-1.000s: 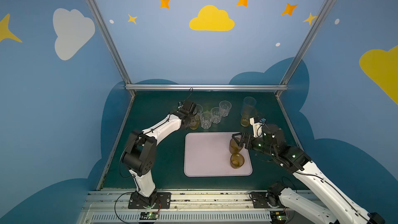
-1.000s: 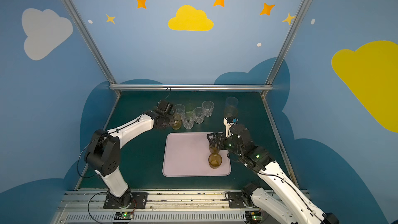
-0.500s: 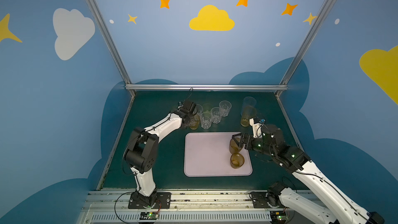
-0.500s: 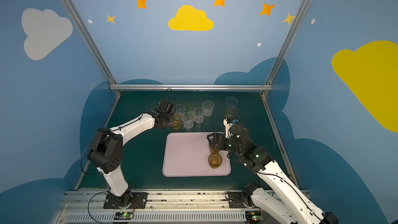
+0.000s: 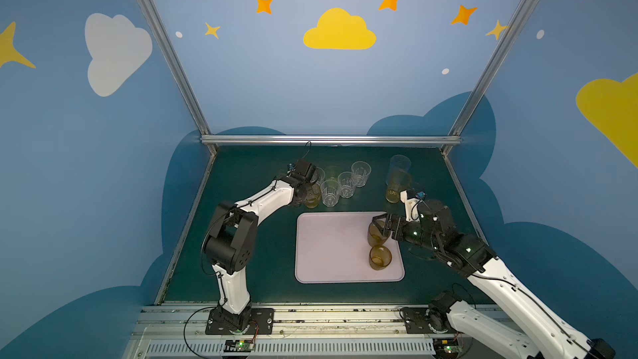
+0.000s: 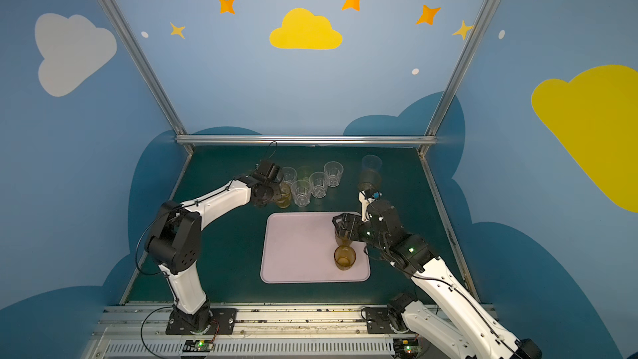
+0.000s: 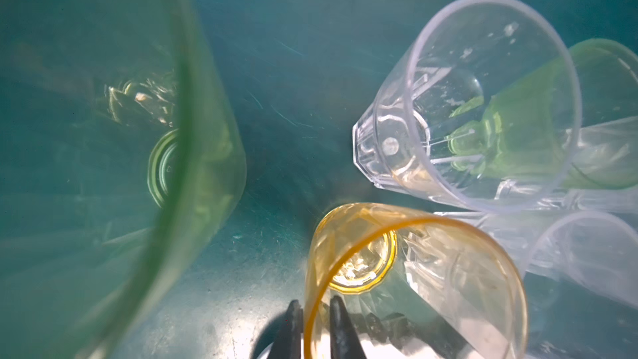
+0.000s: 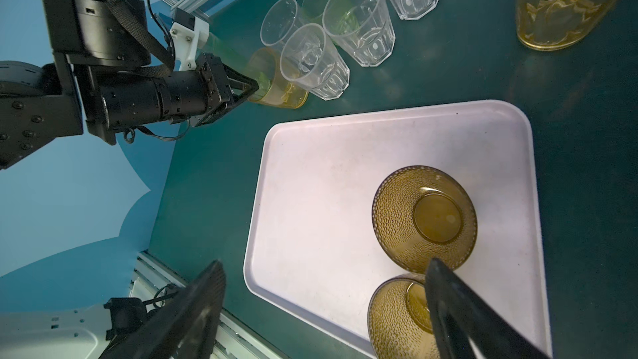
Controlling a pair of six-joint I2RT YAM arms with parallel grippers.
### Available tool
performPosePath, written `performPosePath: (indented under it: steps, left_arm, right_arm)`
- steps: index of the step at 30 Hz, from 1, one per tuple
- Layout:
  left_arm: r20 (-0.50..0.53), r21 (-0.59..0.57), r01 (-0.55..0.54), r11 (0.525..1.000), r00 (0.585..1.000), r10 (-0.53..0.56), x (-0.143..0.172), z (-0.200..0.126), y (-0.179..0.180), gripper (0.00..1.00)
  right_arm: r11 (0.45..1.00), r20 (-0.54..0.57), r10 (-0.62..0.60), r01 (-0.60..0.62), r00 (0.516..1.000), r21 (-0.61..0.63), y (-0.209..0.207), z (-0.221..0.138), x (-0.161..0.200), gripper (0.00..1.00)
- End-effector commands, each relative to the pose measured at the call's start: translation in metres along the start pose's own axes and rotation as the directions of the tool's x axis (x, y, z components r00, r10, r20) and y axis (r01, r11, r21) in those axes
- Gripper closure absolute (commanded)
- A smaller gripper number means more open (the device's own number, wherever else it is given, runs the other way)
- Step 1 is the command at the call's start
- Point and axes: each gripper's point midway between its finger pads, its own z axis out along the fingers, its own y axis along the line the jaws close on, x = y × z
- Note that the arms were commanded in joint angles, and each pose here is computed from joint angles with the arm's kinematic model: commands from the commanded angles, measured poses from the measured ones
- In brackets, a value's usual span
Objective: Place the glasses into the tray
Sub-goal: Pick up the glass from the top-center of the table.
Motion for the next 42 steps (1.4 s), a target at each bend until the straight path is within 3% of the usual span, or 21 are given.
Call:
performPosePath:
  steps: [1, 4, 22, 42]
  left_arm:
    - [-0.022, -0.019, -0.013, 1.000, 1.000, 0.013, 0.003, -0.002, 0.005, 0.84]
    - [-0.025, -0.017, -0.013, 1.000, 1.000, 0.013, 0.004, -0.003, 0.006, 0.93]
    - [-0.015, -0.012, -0.027, 1.000, 1.000, 0.026, 0.005, -0.024, 0.011, 0.96]
    - [0.015, 0.070, -0.050, 0.996, 0.999, 0.049, 0.024, -0.082, 0.016, 0.96]
  right_arm:
    - [1.000, -0.006, 0.013, -0.013, 1.000, 0.015, -0.006, 0.002, 0.004, 0.10]
    - [1.000, -0.006, 0.014, -0.014, 1.000, 0.009, -0.006, 0.000, 0.006, 0.10]
    - [1.000, 0.012, 0.014, -0.014, 1.000, -0.002, -0.011, -0.002, 0.011, 0.10]
    - [1.000, 0.061, 0.021, -0.020, 0.998, -0.011, -0.018, -0.017, 0.015, 0.10]
